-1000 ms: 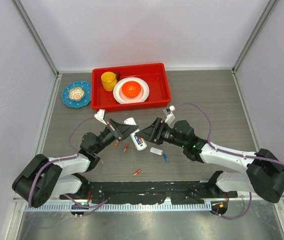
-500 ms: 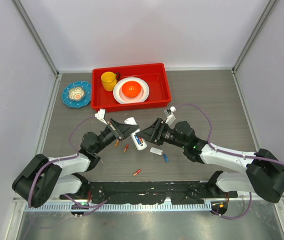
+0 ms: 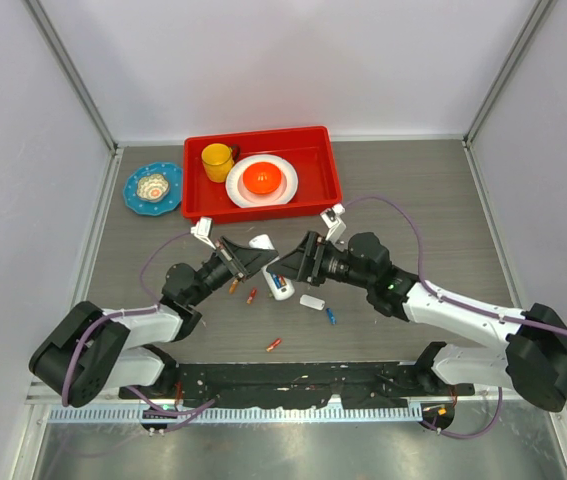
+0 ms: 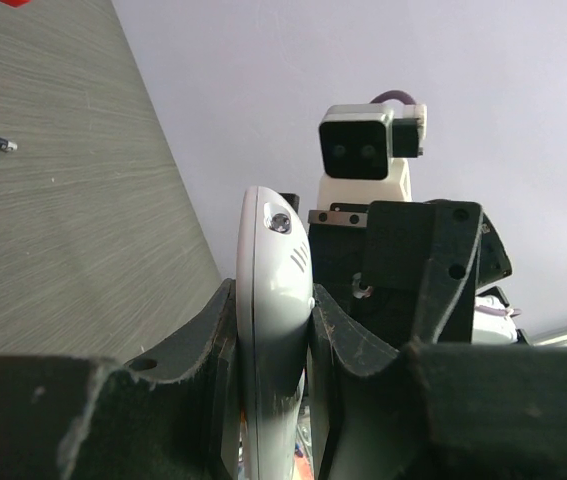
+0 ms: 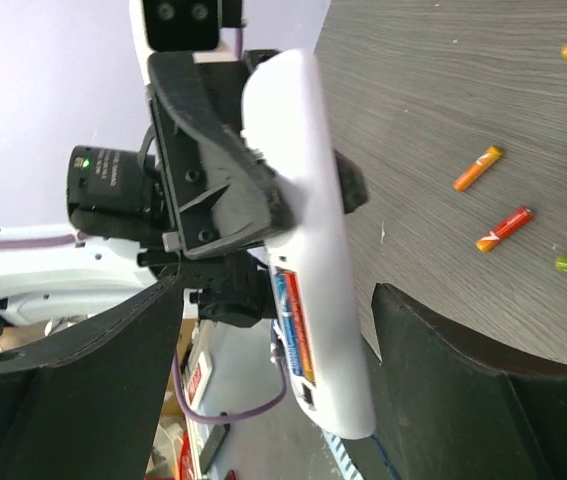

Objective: Load the batteries into the remote control

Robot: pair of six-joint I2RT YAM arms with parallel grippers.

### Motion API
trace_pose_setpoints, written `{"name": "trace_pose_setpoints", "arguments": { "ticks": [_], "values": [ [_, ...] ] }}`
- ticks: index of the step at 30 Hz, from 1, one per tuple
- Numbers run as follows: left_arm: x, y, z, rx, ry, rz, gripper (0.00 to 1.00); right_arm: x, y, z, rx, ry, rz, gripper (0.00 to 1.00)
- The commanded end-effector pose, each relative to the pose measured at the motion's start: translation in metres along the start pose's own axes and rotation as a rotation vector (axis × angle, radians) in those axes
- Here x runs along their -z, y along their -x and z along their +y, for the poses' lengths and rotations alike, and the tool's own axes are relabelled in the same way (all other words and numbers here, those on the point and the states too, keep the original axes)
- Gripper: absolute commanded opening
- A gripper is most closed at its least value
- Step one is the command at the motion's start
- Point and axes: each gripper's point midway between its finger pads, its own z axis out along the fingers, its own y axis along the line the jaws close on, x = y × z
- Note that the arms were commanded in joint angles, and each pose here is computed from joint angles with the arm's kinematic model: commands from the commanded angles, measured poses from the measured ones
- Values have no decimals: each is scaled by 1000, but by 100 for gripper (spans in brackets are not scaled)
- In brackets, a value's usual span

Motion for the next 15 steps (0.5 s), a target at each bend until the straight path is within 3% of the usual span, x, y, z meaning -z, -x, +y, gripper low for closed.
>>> {"name": "trace_pose_setpoints", "arguments": {
  "ticks": [1,15],
  "values": [
    [3,14,-67,-86,-267,-49,1,1,-3,25,105,77,89,80],
    [5,8,-90,-74,-343,9,0,6,-10,10,113,92,135,66]
  ]
}}
